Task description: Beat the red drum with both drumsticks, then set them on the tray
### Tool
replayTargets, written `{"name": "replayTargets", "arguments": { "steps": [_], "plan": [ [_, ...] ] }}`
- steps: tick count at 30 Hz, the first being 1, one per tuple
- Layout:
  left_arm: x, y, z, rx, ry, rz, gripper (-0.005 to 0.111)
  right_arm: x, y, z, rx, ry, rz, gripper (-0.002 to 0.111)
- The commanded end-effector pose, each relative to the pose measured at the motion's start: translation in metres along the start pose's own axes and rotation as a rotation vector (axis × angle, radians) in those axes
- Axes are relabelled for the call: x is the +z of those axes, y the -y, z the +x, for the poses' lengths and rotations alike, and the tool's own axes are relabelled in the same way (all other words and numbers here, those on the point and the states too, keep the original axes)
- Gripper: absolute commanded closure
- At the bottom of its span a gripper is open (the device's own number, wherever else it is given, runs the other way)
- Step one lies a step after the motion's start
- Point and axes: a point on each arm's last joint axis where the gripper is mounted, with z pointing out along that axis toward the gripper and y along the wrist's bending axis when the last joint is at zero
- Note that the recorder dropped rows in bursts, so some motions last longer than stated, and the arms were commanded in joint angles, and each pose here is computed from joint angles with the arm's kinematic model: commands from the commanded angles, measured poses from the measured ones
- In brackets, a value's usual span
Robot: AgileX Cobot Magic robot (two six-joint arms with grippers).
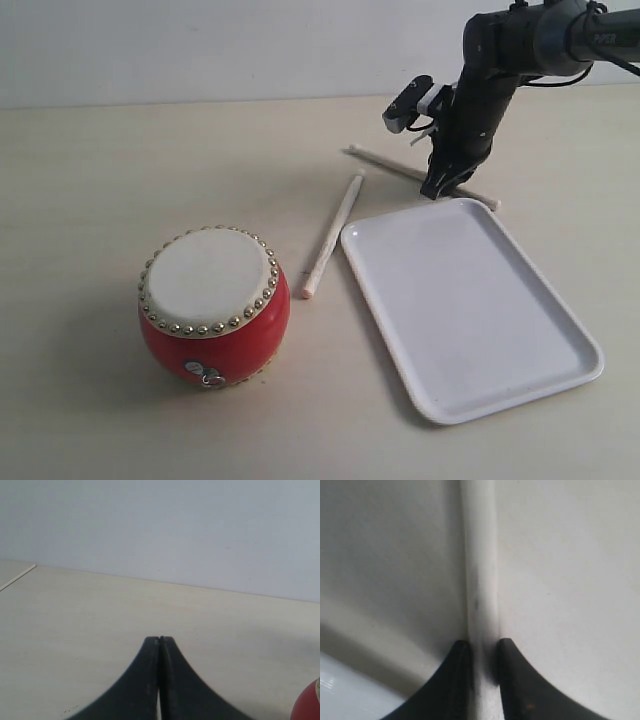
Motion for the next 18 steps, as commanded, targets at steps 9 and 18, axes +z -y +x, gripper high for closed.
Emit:
{"name": "replayTargets", "arguments": {
  "steps": [9, 18],
  "plan": [
    [0.000, 0.000, 0.001, -0.003, 0.004, 0.008, 0.107, -0.054, 0.022, 0.006, 0.285, 0.023, 0.154, 0.108],
    [0.000, 0.000, 0.001, -0.003, 0.004, 0.008, 0.107, -0.171, 0.030, 0.067, 0.603, 0.094, 0.216, 0.108]
  ]
}}
